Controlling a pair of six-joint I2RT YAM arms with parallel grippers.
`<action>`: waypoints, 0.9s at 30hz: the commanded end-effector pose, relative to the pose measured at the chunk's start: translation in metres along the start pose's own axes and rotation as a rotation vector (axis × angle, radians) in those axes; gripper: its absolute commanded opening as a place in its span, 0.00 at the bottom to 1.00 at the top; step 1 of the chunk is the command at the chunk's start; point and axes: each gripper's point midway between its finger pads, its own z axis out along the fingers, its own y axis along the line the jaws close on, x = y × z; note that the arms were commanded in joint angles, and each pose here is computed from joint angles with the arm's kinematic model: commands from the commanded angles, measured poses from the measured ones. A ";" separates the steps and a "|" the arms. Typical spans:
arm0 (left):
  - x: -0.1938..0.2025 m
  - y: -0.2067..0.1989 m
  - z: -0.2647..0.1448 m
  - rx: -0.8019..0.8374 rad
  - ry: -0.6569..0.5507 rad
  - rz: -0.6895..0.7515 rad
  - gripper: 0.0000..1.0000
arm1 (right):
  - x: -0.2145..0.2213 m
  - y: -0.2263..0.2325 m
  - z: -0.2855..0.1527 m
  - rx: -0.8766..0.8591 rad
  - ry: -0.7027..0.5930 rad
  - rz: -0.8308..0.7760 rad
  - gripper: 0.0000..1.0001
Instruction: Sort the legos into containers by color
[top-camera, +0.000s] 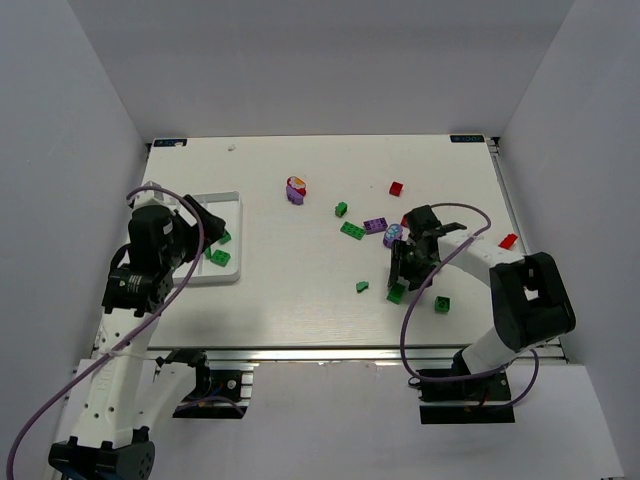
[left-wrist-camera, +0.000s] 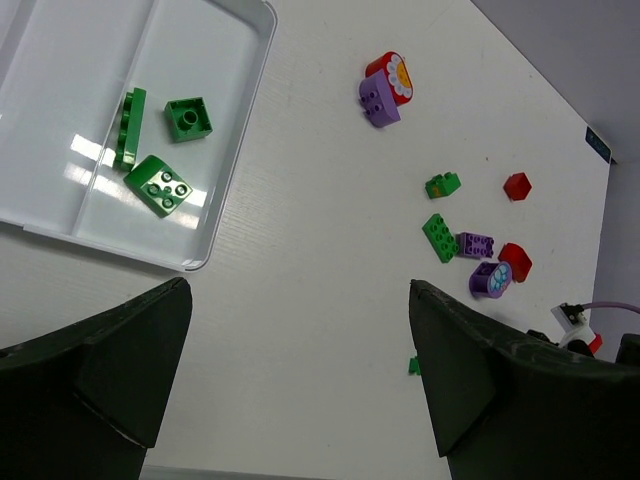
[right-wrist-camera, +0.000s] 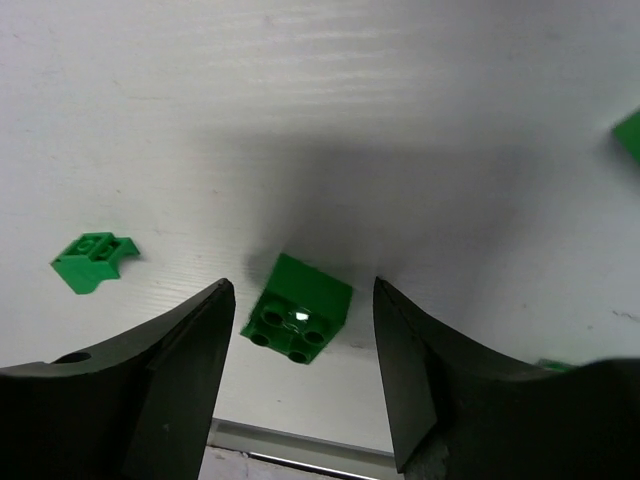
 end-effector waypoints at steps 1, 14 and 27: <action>-0.003 0.004 -0.005 -0.016 -0.018 -0.011 0.98 | 0.026 -0.025 -0.003 0.097 0.048 0.004 0.64; 0.002 0.003 -0.007 -0.003 0.000 -0.006 0.98 | 0.030 -0.021 0.005 0.097 0.059 -0.008 0.62; -0.010 -0.003 -0.021 0.027 -0.054 -0.028 0.98 | 0.009 0.002 -0.005 -0.001 -0.006 -0.142 0.15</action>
